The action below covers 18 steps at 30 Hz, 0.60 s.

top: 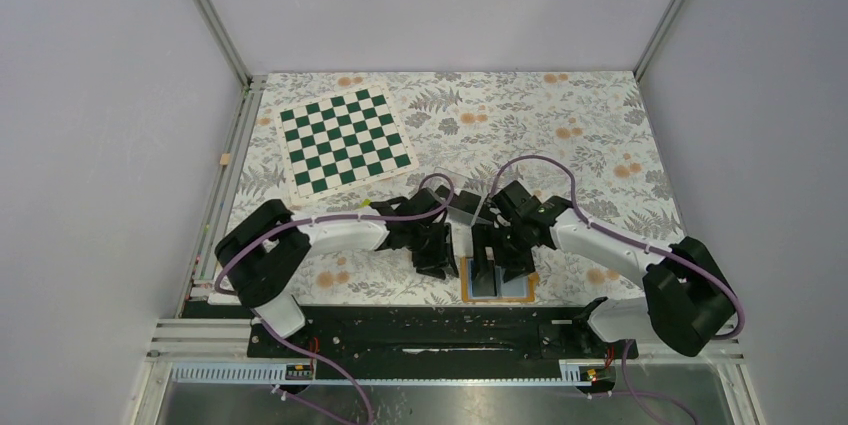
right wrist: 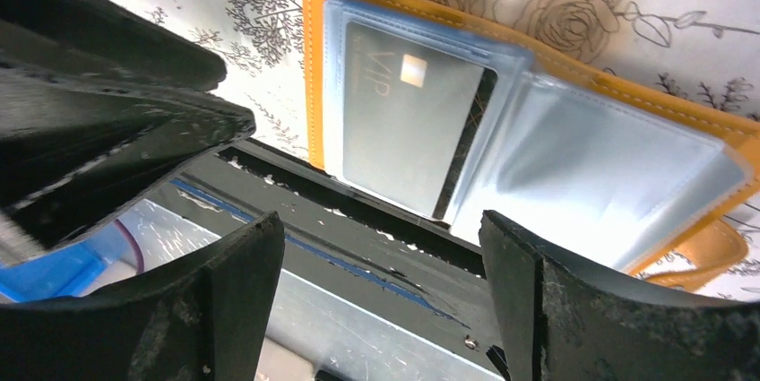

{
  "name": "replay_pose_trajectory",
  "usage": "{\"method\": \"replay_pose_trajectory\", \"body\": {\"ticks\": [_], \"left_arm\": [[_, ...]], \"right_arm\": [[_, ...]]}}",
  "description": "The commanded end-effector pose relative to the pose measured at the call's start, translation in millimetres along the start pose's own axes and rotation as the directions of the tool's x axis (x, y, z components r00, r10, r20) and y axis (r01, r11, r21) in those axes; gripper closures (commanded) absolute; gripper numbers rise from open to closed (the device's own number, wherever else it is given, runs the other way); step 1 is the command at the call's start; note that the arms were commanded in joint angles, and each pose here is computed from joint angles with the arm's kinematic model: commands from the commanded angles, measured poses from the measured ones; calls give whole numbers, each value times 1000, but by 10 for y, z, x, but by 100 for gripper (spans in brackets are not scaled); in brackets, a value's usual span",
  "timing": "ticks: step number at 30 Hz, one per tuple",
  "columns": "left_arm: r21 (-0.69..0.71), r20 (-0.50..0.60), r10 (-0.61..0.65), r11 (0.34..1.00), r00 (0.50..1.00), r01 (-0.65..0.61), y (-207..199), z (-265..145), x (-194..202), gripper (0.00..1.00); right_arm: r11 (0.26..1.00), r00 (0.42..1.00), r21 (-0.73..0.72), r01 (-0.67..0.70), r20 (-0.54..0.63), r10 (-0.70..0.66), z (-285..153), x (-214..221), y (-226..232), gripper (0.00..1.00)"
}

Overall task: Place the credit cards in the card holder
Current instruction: Insert the credit card into the card holder.

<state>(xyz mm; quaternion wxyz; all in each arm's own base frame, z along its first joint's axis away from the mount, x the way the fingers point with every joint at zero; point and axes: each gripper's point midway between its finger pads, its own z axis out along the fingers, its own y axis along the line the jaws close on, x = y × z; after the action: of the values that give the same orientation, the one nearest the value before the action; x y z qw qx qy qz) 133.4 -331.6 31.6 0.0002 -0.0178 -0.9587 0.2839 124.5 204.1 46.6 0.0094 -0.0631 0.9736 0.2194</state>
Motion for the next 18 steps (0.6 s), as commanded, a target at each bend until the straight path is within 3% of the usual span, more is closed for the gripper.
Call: {"method": "replay_pose_trajectory", "body": {"ticks": [1, 5, 7, 13, 18], "left_arm": [[136, 74, 14, 990, 997, -24, -323, -178, -127, 62], [285, 46, -21, 959, 999, 7, -583, -169, -110, 62], [326, 41, -31, 945, 999, 16, -660, -133, -132, 63], [309, 31, -45, 951, 998, 33, -626, 40, -176, 64], [292, 18, -50, 955, 999, 42, -569, 175, -189, 64]], "right_arm": [[998, 999, 55, 29, 27, -30, -110, -4, -69, 15], [995, 999, 97, 14, 34, -17, -79, 31, -187, 26], [994, 1000, 107, -1, 27, -2, -40, 58, -230, 37], [990, 999, 131, -46, 2, 47, 100, 132, -356, 64], [984, 998, 171, -51, -25, 56, 172, 177, -458, 74]]}}
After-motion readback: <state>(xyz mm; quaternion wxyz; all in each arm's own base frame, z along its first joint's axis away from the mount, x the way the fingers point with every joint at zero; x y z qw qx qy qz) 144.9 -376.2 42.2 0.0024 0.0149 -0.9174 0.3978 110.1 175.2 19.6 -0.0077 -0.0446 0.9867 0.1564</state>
